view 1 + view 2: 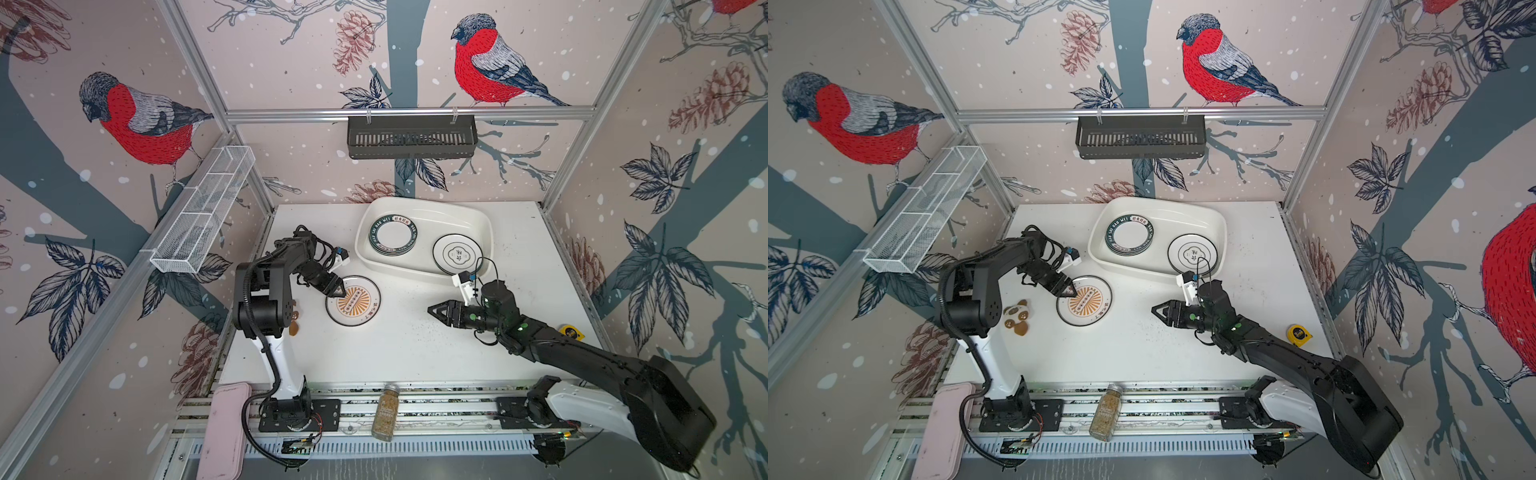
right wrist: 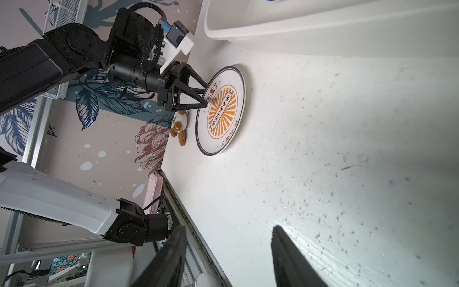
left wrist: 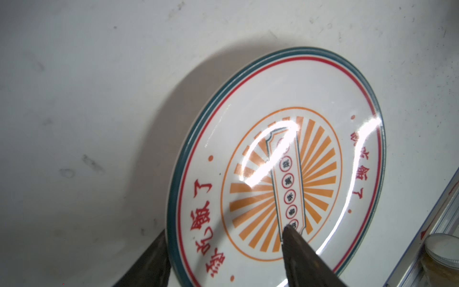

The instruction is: Place the plates into the plastic bin on the countertop

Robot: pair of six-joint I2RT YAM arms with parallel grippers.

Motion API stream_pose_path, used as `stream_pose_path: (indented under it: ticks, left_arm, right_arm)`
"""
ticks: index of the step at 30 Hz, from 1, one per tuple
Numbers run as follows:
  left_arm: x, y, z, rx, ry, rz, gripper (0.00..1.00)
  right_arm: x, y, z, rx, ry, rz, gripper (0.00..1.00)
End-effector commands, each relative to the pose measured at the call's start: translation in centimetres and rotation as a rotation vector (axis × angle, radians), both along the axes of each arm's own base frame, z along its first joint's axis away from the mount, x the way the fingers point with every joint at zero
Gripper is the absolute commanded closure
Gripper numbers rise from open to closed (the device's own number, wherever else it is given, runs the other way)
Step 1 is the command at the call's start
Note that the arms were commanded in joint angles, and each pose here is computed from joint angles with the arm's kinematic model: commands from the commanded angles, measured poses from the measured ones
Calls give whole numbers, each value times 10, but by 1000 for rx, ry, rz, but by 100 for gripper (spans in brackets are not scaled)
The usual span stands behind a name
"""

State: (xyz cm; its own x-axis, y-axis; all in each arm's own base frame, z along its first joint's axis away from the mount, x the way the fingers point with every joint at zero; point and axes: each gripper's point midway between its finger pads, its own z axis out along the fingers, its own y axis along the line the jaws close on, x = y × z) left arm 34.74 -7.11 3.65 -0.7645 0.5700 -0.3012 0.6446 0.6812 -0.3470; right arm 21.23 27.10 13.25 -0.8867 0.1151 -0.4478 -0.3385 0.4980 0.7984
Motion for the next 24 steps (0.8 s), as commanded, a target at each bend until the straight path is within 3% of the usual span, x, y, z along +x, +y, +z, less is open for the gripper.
stream_pose_path:
  ticks: [1,12,24]
  left_arm:
    - [-18,-17,9,-47,20,-69,31]
    - [-51,-57,9,-56,60,-207,32]
    - [-51,-62,17,-77,28,-207,32]
  right_arm:
    - [7,9,5,31,-34,-34,46]
    - [-2,45,-33,1,47,-11,49]
    - [-4,69,-63,0,122,3,53]
